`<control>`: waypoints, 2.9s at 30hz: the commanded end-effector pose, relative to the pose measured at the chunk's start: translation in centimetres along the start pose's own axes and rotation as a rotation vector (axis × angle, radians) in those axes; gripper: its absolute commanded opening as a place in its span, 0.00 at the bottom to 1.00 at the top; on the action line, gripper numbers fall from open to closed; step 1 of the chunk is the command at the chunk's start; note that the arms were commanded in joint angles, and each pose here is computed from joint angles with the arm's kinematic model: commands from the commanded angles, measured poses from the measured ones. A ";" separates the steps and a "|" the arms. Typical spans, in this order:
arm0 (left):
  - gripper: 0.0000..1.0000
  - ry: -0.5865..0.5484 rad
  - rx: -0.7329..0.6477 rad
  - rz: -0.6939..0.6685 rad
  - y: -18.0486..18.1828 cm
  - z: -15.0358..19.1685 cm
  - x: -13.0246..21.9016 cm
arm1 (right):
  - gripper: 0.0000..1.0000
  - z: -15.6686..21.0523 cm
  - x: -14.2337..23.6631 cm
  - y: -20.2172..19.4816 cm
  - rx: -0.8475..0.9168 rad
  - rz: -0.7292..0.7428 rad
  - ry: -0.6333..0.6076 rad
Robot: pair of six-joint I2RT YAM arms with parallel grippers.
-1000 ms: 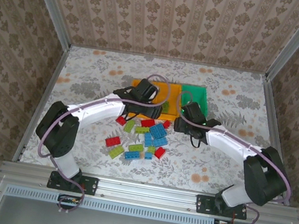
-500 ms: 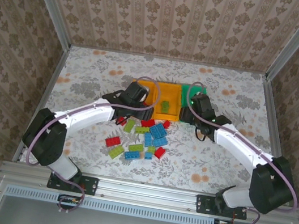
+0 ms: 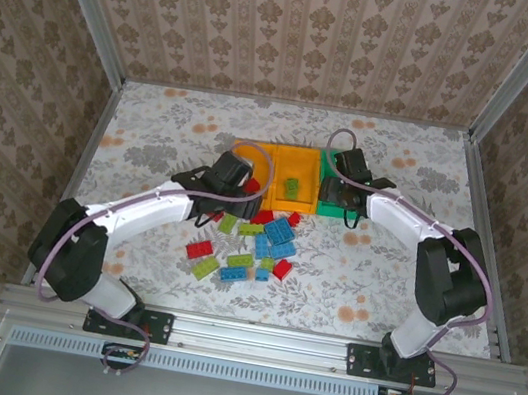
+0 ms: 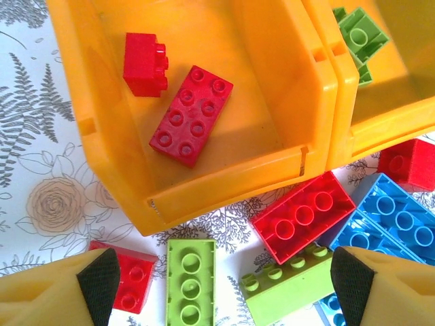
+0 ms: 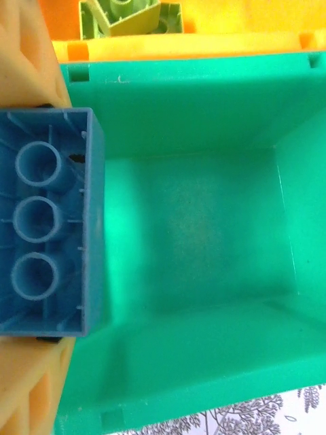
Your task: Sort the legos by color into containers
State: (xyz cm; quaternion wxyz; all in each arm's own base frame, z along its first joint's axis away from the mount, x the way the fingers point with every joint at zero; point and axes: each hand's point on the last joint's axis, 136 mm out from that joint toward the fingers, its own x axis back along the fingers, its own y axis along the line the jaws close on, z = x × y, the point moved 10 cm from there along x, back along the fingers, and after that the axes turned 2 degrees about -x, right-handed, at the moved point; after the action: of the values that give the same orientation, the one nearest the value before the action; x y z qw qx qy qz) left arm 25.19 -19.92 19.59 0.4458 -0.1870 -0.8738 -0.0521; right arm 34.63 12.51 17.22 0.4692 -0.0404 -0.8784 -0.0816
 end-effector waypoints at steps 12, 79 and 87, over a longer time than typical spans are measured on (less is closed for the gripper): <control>0.85 -0.015 0.038 -0.042 1.1 0.8 0.8 | 0.88 2.2 4.3 2.3 0.139 -0.092 -0.041; 0.94 0.016 0.095 -0.069 3.1 3.5 1.0 | 0.71 18.6 6.9 4.8 0.279 -0.117 0.164; 0.94 0.017 0.091 -0.090 3.3 3.6 1.3 | 0.69 19.0 5.7 5.8 0.353 -0.116 0.205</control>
State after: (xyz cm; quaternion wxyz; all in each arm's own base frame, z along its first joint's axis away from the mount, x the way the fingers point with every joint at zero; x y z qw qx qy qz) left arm 23.43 -16.19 18.23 0.4570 -0.1378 -0.8779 -0.0372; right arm 16.74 21.10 12.56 0.5428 0.0912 -0.8346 0.0228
